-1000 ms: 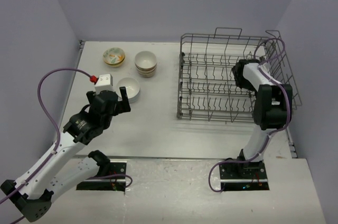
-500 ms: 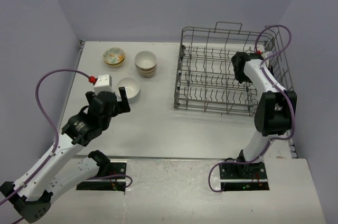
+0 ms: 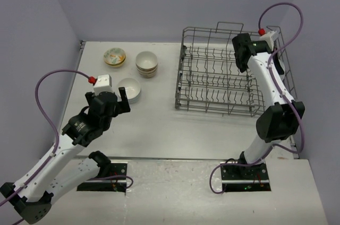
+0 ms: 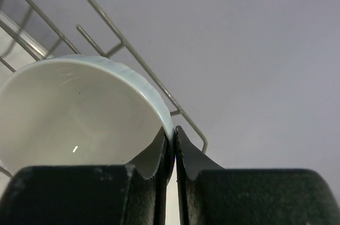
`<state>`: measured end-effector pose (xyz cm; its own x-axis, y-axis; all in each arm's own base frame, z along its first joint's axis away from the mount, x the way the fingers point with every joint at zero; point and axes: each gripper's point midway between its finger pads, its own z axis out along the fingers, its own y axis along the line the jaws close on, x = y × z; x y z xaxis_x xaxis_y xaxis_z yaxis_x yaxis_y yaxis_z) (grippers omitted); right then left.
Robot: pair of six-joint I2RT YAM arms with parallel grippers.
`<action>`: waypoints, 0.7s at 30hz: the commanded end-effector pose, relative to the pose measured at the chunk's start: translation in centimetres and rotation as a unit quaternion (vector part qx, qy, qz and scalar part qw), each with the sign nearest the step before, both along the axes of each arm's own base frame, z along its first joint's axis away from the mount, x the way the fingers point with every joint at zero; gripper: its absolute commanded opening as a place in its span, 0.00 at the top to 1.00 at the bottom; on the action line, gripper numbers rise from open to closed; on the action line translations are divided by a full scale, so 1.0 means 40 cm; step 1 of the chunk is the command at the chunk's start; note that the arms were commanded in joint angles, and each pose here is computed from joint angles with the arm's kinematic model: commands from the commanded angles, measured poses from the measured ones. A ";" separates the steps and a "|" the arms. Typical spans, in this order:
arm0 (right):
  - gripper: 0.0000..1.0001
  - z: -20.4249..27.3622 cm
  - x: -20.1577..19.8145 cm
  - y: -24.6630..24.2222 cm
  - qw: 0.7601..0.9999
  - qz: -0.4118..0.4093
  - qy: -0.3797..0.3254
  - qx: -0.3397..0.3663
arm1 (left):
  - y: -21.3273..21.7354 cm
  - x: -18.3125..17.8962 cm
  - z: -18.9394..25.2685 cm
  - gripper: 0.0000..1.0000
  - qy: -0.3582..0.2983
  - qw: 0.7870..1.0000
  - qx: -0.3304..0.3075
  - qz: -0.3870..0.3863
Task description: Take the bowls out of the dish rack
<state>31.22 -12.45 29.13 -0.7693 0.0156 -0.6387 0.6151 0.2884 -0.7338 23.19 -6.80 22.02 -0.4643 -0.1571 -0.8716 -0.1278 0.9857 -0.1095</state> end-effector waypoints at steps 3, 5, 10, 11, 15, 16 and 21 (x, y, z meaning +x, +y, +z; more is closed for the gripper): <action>1.00 0.166 0.001 0.041 0.999 0.038 -0.033 0.002 | 0.065 0.013 0.047 0.00 -0.027 0.997 0.005 0.070; 1.00 0.208 0.059 0.112 0.992 0.096 -0.077 0.034 | 0.095 0.015 0.050 0.00 -0.026 0.994 0.005 0.101; 1.00 0.278 0.179 0.422 0.891 0.342 -0.212 0.209 | 0.191 0.011 0.060 0.00 -0.026 0.981 0.011 0.193; 1.00 0.280 0.205 0.525 0.842 0.401 -0.231 0.277 | 0.205 0.010 0.064 0.00 -0.030 0.977 0.005 0.211; 1.00 0.214 0.230 0.848 0.705 0.508 -0.209 0.448 | 0.294 -0.025 0.113 0.00 -0.071 0.951 -0.014 0.301; 1.00 0.186 0.233 0.943 0.680 0.528 -0.199 0.468 | 0.313 -0.034 0.126 0.00 -0.083 0.943 -0.024 0.321; 1.00 0.106 0.226 1.242 0.606 0.565 -0.171 0.534 | 0.390 -0.118 0.166 0.00 -0.136 0.907 -0.043 0.395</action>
